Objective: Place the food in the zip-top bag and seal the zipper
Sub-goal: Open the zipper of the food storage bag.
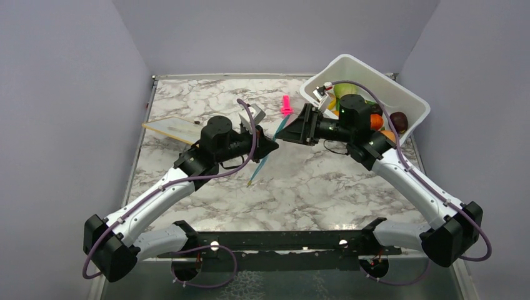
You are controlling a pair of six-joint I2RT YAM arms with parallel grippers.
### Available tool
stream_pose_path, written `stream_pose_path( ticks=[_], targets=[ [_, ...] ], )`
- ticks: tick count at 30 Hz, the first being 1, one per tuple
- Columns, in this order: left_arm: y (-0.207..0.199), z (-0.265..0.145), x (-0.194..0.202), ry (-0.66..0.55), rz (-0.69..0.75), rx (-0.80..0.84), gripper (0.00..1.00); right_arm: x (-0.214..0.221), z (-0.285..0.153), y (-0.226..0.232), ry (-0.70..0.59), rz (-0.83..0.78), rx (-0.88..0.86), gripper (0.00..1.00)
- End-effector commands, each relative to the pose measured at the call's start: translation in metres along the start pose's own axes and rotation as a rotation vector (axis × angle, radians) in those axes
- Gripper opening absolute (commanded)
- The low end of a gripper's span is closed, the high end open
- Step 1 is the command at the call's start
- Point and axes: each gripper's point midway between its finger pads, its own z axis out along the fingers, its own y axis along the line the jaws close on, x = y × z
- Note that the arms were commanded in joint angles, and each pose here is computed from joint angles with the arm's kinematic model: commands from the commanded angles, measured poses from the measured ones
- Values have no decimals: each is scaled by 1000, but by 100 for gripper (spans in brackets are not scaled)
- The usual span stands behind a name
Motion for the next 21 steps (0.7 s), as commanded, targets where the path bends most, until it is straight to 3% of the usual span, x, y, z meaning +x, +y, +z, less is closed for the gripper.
stream_pose_path(
  ticks=[1,8,16,21],
  targets=[
    [-16,0,2,-7,-6,88,3,-4,7,4,-27,-26,-30,62],
    [-24,-2,5,-12,25,143,3,7,11,6,39,-62,-90,55],
    [-34,-8,11,-8,54,211,8,18,8,18,88,-162,-204,29],
    [-43,-17,11,-20,69,245,14,17,0,31,85,-240,-256,21]
  ],
)
